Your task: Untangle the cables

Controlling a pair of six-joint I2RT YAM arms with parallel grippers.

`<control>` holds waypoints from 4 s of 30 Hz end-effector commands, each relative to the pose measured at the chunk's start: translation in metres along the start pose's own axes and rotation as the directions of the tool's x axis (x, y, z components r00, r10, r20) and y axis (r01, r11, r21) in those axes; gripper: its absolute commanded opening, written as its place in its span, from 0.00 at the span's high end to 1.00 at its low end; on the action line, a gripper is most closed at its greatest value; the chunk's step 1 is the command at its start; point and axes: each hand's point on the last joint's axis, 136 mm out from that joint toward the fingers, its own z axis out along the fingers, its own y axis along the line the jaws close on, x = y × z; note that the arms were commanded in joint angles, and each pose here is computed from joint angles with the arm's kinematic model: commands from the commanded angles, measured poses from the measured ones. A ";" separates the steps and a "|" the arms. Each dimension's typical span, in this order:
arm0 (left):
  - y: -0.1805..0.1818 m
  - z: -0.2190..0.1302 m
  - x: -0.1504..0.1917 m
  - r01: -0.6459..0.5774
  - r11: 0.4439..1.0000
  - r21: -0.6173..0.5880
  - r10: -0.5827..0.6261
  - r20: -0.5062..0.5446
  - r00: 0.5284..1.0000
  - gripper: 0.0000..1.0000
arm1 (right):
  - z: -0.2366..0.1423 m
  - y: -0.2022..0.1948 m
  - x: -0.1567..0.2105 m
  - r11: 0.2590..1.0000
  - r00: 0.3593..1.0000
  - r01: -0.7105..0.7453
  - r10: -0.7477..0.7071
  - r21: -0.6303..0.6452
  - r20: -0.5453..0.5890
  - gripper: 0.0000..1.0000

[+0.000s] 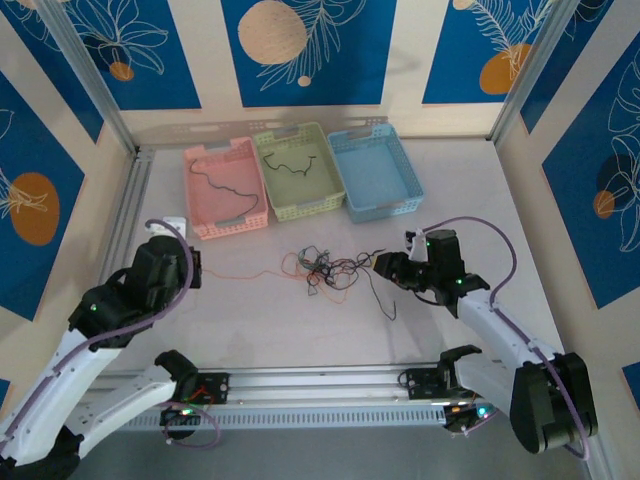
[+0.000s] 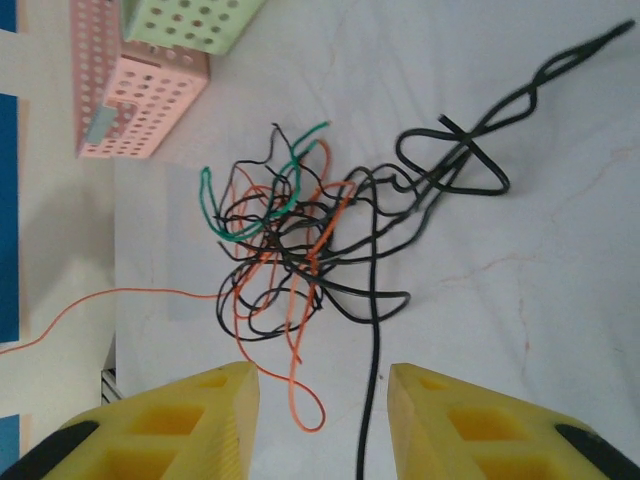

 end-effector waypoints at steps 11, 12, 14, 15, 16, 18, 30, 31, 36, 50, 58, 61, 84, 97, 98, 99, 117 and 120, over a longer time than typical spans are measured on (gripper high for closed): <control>-0.018 0.009 0.013 -0.044 0.995 0.089 0.049 -0.046 0.998 1.00 | 0.035 -0.020 -0.009 0.953 0.977 -0.025 0.088 0.301 -0.197 0.62; -0.019 0.009 0.013 -0.043 0.995 0.090 0.048 -0.045 0.998 1.00 | 0.038 -0.019 -0.010 0.952 0.974 -0.009 0.078 0.307 -0.212 0.62; -0.019 0.009 0.013 -0.046 0.995 0.092 0.050 -0.044 0.998 1.00 | 0.046 -0.013 -0.014 0.949 0.970 0.034 0.044 0.314 -0.239 0.62; -0.018 0.009 0.014 -0.047 0.995 0.090 0.051 -0.044 0.998 1.00 | 0.049 -0.011 -0.015 0.949 0.967 0.047 0.036 0.313 -0.253 0.62; -0.018 0.008 0.014 -0.046 0.995 0.093 0.050 -0.042 0.998 1.00 | 0.052 -0.008 -0.015 0.949 0.963 0.061 0.026 0.309 -0.270 0.62; -0.018 0.009 0.014 -0.046 0.995 0.092 0.050 -0.043 0.998 1.00 | 0.058 -0.006 -0.013 0.951 0.956 0.075 0.017 0.300 -0.292 0.62; -0.019 0.009 0.015 -0.049 0.994 0.097 0.054 -0.044 0.998 1.00 | 0.058 0.003 0.011 0.942 0.924 0.155 -0.032 0.298 -0.380 0.65; -0.019 0.009 0.015 -0.049 0.994 0.096 0.054 -0.046 0.998 1.00 | 0.056 0.005 0.014 0.943 0.925 0.157 -0.037 0.293 -0.378 0.64; -0.020 0.010 0.016 -0.052 0.994 0.099 0.058 -0.049 0.997 1.00 | 0.047 0.002 0.024 0.934 0.921 0.182 -0.052 0.309 -0.385 0.63; -0.020 0.011 0.017 -0.053 0.994 0.097 0.059 -0.055 0.997 1.00 | 0.047 -0.002 0.028 0.926 0.920 0.199 -0.064 0.321 -0.386 0.90; -0.019 0.013 0.018 -0.059 0.995 0.085 0.064 -0.060 0.996 1.00 | 0.008 0.068 -0.013 0.934 0.943 0.298 -0.256 0.199 -0.214 1.00; -0.015 0.013 0.018 -0.059 0.996 0.066 0.063 -0.062 0.996 1.00 | -0.040 0.123 -0.040 0.910 0.918 0.397 -0.396 0.120 -0.035 1.00; 0.094 -0.054 0.001 -0.041 0.927 -0.372 0.068 0.060 0.996 1.00 | -0.294 0.021 -0.154 0.803 0.646 -0.364 -0.147 0.472 0.749 1.00; 0.032 -0.034 -0.012 -0.009 0.998 -0.064 0.013 0.061 0.998 1.00 | -0.205 0.097 -0.148 0.981 0.829 0.053 -0.148 0.187 0.539 1.00; 0.036 -0.033 -0.011 -0.019 0.995 -0.099 0.024 0.050 0.998 1.00 | -0.205 0.094 -0.149 0.979 0.830 0.046 -0.147 0.197 0.538 1.00; 0.039 -0.032 -0.012 -0.023 0.993 -0.118 0.028 0.047 0.998 1.00 | -0.204 0.092 -0.149 0.979 0.834 0.041 -0.143 0.199 0.532 1.00; -0.143 0.062 0.011 -0.001 0.902 0.432 0.104 -0.214 0.971 0.93 | -0.139 0.046 -0.118 0.987 0.917 -0.015 -0.050 0.161 0.395 1.00; -0.186 0.077 0.022 -0.018 0.863 0.504 0.154 -0.231 0.961 0.93 | -0.129 0.029 -0.112 0.983 0.925 -0.033 -0.039 0.183 0.379 1.00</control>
